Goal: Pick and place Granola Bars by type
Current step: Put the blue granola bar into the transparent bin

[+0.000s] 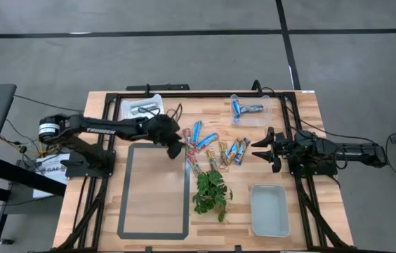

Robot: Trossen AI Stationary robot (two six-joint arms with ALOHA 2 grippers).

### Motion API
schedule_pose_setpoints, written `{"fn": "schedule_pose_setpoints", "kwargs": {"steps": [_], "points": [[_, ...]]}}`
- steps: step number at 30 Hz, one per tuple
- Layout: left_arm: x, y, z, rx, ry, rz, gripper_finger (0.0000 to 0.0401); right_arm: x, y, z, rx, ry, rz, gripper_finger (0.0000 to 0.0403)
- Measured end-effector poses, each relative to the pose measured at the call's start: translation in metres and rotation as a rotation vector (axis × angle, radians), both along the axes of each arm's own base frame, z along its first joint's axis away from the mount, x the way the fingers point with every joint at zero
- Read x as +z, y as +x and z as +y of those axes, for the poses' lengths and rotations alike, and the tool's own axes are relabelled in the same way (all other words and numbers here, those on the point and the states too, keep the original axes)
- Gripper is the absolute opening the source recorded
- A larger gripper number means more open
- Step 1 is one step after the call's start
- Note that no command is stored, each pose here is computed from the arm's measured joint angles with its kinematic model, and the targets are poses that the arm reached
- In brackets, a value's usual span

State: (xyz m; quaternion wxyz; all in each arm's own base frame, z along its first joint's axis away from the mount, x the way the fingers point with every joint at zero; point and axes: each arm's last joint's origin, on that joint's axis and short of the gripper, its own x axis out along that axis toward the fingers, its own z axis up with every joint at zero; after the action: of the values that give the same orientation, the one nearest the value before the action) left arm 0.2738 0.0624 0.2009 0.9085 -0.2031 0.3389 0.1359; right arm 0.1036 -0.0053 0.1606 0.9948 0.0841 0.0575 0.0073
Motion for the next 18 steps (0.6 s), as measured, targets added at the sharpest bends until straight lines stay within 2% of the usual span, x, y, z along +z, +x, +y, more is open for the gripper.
{"fn": "schedule_pose_setpoints", "kwargs": {"steps": [8,14,18], "points": [[0.013,-0.004,-0.018,-0.271,0.268,0.001,0.0164,0.0,0.0,0.0,0.0,0.0,0.0,0.0164],[0.013,-0.003,-0.038,-0.628,0.546,0.016,0.0164,0.0,0.0,0.0,0.0,0.0,0.0,0.0166],[0.013,-0.002,-0.051,-0.797,0.685,0.01,0.0164,0.0,0.0,0.0,-0.001,0.0,0.0,0.0165]]}}
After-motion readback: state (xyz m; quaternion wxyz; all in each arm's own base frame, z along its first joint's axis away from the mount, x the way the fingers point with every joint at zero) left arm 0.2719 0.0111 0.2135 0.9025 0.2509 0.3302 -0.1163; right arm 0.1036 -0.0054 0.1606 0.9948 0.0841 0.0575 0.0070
